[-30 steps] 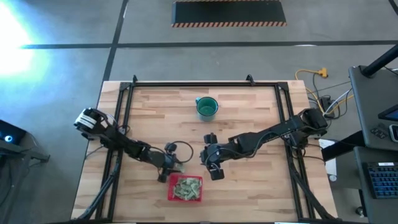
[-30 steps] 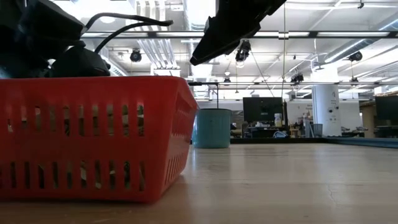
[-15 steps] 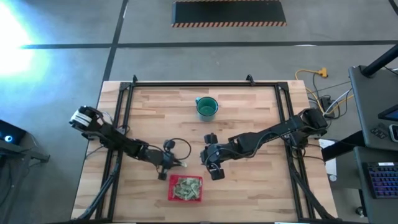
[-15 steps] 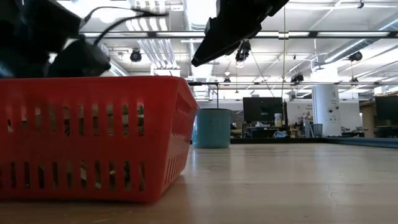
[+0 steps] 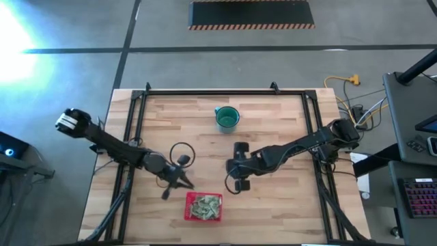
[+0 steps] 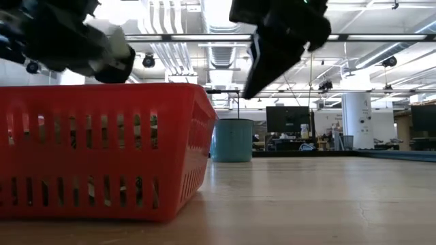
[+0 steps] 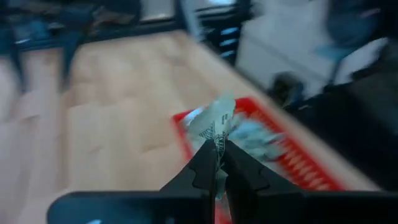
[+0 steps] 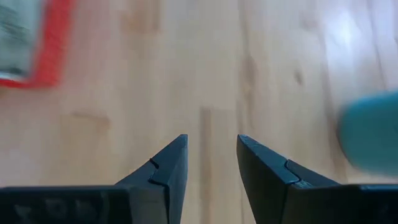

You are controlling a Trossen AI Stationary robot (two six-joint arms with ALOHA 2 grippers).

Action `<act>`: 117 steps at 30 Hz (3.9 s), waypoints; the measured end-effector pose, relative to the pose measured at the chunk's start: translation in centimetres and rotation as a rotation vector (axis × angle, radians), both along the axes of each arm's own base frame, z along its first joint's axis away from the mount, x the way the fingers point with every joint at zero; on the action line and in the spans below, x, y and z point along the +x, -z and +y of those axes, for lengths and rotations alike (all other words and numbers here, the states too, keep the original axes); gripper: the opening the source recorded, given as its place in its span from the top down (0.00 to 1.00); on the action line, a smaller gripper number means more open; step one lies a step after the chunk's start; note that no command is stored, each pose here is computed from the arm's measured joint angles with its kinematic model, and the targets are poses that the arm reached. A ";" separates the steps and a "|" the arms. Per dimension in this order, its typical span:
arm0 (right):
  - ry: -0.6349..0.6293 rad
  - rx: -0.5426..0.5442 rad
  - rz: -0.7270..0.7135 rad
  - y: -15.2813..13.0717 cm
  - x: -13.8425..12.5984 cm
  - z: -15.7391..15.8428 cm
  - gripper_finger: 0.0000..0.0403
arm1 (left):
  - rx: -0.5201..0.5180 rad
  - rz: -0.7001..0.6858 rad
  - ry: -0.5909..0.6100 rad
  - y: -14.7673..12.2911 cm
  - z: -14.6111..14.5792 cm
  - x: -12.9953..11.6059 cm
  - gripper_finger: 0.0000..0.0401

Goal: Pick and place items into bin
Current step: Put the green stevia packet into the red bin, then return to Home Position

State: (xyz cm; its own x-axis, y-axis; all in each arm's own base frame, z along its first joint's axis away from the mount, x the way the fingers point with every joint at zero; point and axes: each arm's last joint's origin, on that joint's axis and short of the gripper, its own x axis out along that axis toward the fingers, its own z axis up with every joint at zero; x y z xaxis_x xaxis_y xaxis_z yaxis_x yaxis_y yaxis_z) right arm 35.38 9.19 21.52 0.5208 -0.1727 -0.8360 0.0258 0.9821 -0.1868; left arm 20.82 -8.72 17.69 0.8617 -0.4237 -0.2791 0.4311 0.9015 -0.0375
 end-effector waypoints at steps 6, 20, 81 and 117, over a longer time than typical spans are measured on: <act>0.031 -0.034 0.074 2.0 -1.2 -0.4 0.68 | -0.094 0.046 0.094 -0.2 -0.8 0.2 1.00; 0.116 -0.065 0.242 5.3 -3.9 -2.2 0.73 | -0.108 0.277 0.083 0.2 -4.0 5.6 1.00; 0.203 -0.275 -0.450 -1.7 -5.4 2.1 0.86 | 0.175 -0.308 -0.136 -18.0 -2.7 0.3 0.57; -0.066 0.042 -0.992 -8.8 -23.9 -5.4 0.86 | 0.101 -0.489 -0.523 -10.9 5.9 -12.6 0.57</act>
State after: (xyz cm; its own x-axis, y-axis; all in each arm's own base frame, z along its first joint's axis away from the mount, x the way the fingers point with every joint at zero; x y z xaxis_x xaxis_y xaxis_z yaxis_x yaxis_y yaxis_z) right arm 11.44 3.74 30.32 0.9949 -0.0988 -0.0214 0.0969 0.9925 -0.0750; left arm 8.18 -2.78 28.63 0.9810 0.0861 0.1739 -0.1117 0.9833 0.1437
